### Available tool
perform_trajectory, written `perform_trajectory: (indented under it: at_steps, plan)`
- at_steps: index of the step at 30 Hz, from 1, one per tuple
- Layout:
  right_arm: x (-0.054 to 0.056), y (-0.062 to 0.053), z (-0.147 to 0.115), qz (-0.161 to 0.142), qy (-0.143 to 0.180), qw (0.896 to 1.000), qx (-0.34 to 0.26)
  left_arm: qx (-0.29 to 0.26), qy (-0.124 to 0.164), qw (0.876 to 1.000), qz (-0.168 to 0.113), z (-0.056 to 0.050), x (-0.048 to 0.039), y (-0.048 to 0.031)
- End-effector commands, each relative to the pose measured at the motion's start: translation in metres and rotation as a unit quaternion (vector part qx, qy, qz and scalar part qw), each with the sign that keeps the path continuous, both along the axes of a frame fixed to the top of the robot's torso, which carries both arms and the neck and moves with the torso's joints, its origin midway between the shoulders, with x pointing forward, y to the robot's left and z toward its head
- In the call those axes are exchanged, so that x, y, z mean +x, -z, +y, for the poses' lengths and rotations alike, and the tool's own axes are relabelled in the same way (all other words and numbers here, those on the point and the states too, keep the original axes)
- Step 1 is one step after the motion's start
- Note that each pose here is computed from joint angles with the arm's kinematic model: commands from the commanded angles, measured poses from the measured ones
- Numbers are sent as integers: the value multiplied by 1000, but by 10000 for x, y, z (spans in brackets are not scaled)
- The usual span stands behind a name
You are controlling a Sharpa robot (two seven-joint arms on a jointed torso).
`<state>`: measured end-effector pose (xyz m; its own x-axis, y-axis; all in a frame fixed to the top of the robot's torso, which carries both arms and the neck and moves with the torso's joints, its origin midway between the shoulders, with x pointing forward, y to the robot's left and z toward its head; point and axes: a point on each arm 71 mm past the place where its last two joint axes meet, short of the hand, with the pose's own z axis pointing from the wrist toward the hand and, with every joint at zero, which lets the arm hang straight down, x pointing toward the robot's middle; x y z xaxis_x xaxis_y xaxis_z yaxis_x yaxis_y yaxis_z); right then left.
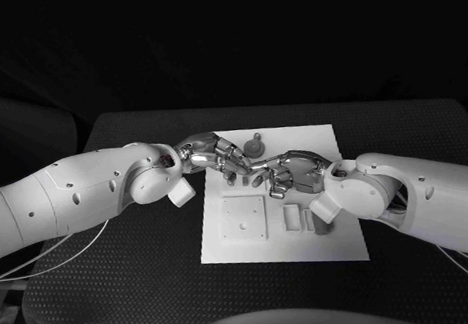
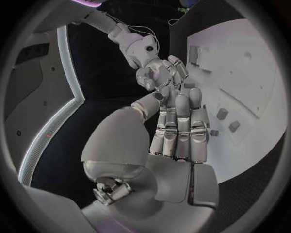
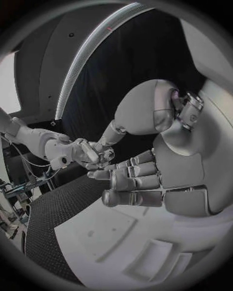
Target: Assemble the parts on the task board
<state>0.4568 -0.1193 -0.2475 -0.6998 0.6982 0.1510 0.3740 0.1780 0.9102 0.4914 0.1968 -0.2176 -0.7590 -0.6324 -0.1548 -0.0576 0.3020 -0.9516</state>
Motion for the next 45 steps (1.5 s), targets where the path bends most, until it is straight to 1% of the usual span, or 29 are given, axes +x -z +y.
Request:
perform_trajectory:
  at_steps: [1,14,23,31,45]
  plan:
    - [-5,-7,33,2,-7,1000,18,-8,5,1000,-6,-38,-8,-22]
    - [-19,-15,67,0,-17,1000,26,-8,9,1000,-4,-54,-14,-20]
    - [-30,-14,80,-5,-27,999,22,-8,9,1000,-4,-54,-14,-19]
    - [-30,-16,94,-6,-27,999,23,-6,12,1000,-3,-71,-19,-17]
    - [-30,-22,99,-3,-25,999,31,16,25,999,-16,-81,-29,-6]
